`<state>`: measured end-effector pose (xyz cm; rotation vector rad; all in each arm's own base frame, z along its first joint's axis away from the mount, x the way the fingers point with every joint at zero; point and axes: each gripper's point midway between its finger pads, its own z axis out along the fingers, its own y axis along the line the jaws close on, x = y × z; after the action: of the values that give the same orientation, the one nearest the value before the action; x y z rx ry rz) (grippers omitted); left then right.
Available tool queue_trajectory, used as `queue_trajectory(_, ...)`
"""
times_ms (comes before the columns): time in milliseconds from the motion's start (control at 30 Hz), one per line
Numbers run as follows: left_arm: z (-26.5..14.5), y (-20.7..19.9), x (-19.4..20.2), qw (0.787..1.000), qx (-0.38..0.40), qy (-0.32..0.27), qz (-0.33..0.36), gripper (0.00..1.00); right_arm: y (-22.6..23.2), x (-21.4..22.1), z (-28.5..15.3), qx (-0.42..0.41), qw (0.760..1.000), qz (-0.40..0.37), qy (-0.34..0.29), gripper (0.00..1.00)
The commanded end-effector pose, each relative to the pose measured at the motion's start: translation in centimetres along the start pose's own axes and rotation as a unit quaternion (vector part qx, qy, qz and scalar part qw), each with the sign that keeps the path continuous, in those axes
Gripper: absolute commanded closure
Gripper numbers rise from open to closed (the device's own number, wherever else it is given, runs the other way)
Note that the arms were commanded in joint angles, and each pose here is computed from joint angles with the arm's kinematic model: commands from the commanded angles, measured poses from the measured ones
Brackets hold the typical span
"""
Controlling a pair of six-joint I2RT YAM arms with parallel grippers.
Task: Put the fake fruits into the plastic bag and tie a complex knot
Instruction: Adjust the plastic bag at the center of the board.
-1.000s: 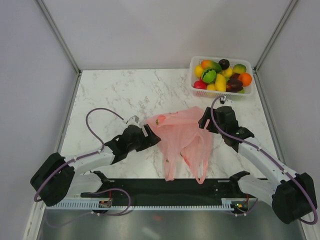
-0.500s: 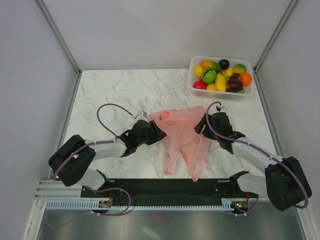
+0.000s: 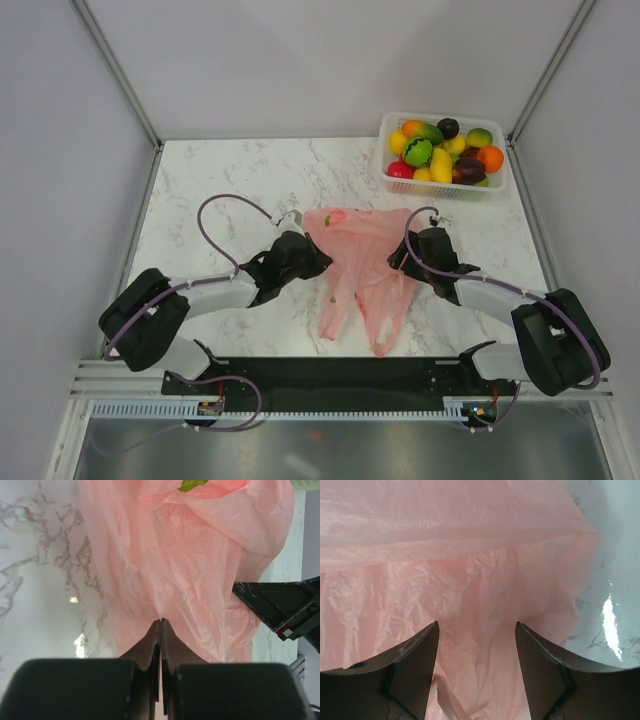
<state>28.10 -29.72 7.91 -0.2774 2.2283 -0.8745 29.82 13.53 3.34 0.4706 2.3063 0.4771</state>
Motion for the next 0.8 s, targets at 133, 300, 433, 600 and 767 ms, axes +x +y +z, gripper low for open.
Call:
queue_trajectory(133,-4.8,3.6,-6.1,0.99,-0.101,-0.068,0.07,0.98,-2.7,-2.0,0.7,0.092,0.994,-0.05,-0.029,0.29)
queue_trajectory(300,-7.0,8.1,-9.1,0.984,-0.145,-0.089,0.051,0.98,-3.8,-3.0,0.5,0.131,0.988,-0.067,-0.041,0.28)
queue_trajectory(433,-6.8,7.0,-8.9,0.99,-0.104,-0.065,0.071,0.9,-2.8,-4.0,-0.1,0.118,0.989,-0.068,-0.052,0.27)
queue_trajectory(600,-4.7,3.3,-6.6,0.996,-0.002,-0.027,0.089,0.19,-2.0,-3.9,0.0,0.102,0.991,-0.072,-0.043,0.27)
queue_trajectory(767,-2.7,1.4,-6.5,0.994,0.033,-0.01,0.105,0.02,-1.5,-3.6,0.4,0.088,0.993,-0.074,-0.034,0.27)
